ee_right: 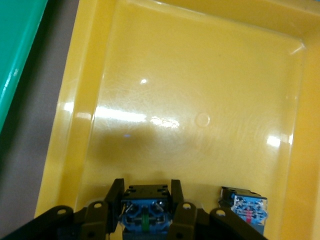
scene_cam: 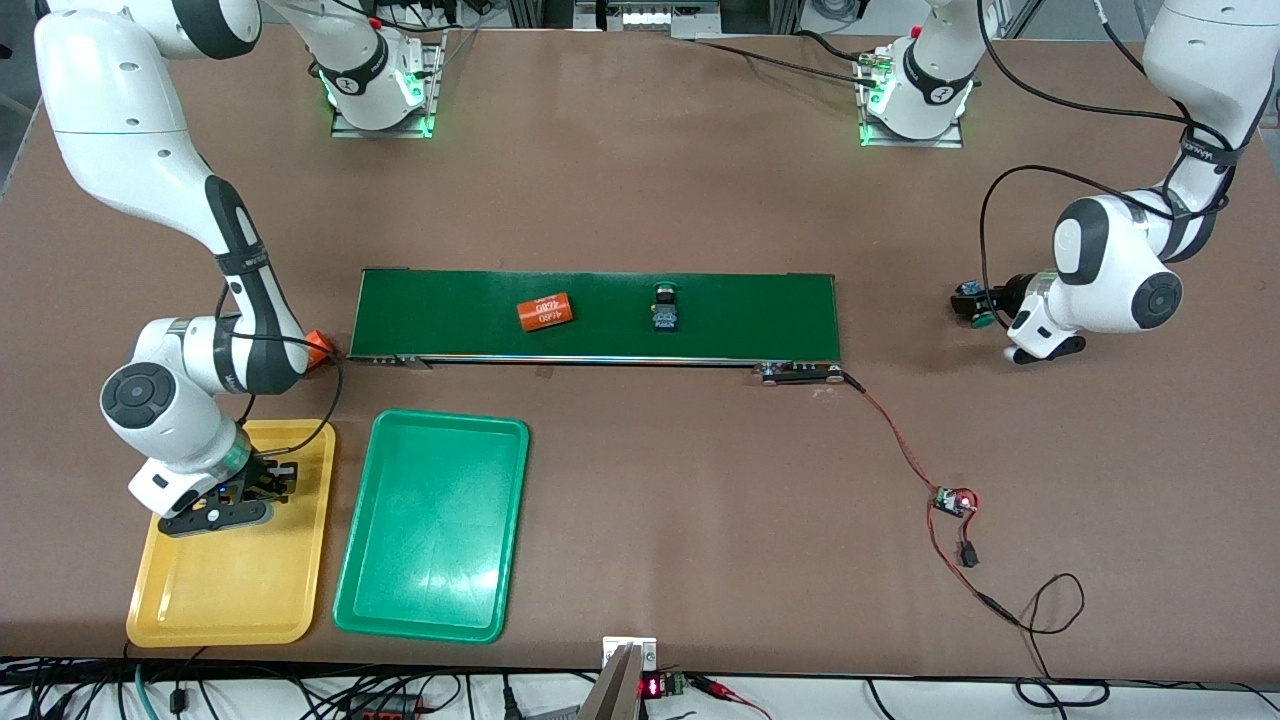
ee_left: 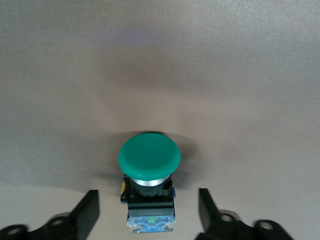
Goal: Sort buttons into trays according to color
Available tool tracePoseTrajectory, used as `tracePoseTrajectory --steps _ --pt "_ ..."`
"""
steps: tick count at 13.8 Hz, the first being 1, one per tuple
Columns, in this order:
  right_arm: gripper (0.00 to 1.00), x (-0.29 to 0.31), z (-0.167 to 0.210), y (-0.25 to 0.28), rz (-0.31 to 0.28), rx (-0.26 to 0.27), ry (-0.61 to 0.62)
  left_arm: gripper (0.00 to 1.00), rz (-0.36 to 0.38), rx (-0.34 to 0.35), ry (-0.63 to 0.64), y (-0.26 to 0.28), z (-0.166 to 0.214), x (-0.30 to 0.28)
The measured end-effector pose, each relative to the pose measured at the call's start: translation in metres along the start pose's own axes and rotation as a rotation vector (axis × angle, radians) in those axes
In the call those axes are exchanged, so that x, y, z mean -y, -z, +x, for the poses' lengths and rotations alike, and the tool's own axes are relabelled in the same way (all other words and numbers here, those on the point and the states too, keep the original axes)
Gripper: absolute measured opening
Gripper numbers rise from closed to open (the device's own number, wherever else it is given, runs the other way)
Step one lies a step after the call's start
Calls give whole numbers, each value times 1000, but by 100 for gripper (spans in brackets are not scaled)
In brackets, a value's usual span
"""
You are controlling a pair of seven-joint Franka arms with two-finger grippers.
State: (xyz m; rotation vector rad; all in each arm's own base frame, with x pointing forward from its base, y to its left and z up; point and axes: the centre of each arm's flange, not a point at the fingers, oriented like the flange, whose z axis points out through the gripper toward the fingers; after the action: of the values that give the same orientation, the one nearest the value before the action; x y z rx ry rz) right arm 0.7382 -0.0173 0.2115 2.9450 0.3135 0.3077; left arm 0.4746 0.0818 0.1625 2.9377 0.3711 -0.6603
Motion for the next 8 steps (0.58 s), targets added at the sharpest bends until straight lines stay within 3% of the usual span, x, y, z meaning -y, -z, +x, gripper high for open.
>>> tracePoseTrajectory --steps 3,5,8 --pt "75 1 1 -4 0 -27 0 45 2 -5 -4 1 1 -2" --pt "93 1 2 -3 0 -35 1 41 6 -27 -14 12 3 -8" --pt "100 4 6 10 2 -19 -3 41 39 1 -61 65 3 -37"
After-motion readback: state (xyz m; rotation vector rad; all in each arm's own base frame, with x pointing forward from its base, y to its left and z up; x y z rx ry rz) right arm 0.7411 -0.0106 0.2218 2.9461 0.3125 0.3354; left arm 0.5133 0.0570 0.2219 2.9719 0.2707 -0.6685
